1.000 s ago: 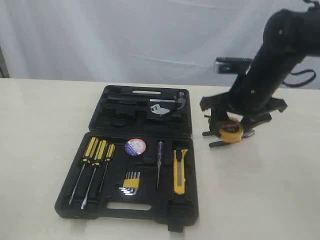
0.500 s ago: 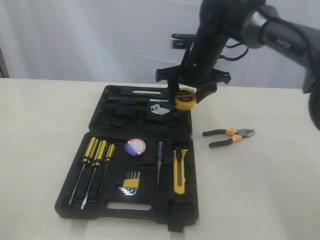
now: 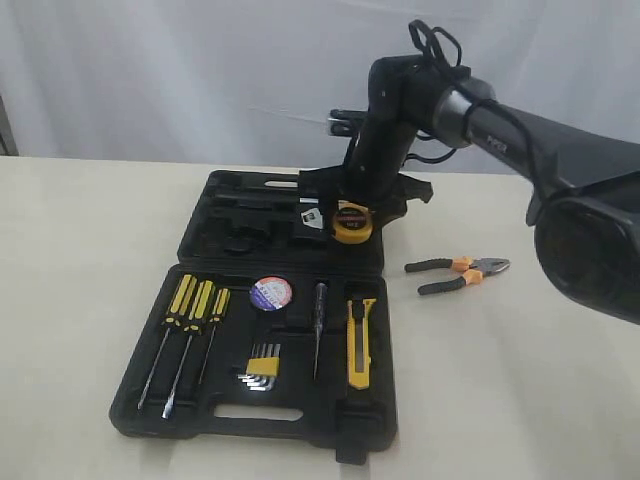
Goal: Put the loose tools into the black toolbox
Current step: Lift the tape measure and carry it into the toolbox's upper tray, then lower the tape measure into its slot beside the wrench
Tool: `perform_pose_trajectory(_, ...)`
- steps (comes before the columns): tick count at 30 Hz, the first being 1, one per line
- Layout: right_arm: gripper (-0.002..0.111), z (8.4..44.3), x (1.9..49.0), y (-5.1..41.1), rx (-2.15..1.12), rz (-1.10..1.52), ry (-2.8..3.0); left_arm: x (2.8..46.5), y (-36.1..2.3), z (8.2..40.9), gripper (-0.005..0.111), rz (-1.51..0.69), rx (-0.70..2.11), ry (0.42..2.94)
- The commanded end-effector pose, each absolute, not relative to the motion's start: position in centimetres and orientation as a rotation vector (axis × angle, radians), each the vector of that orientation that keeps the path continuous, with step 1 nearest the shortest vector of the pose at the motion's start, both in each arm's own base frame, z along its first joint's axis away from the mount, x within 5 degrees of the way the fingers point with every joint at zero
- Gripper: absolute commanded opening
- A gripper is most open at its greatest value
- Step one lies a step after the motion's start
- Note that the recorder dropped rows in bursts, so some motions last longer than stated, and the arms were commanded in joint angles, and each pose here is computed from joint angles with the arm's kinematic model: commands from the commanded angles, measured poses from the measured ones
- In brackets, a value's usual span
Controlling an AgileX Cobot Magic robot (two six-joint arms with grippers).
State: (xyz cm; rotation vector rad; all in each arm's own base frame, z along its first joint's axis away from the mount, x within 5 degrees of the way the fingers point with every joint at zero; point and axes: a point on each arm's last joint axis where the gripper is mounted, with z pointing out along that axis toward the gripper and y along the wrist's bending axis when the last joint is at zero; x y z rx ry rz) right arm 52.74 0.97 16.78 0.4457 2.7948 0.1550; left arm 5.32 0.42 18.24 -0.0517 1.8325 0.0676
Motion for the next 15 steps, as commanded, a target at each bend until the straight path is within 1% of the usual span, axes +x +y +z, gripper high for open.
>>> perform_pose_trajectory(1,-0.001,16.1,53.2,0.7,0.503,0.145,2.760,5.3,0.4,18.2,0.000,0.053,-0.056,1.825)
perform_pose_trajectory(11,-0.001,15.2,53.2,0.5,0.548,0.119,2.774,5.3,0.4,18.2,0.000,0.053,-0.056,1.825)
perform_pose_trajectory(15,-0.001,14.4,52.9,1.2,0.536,0.103,2.827,5.3,0.4,18.2,0.000,0.053,-0.056,1.825)
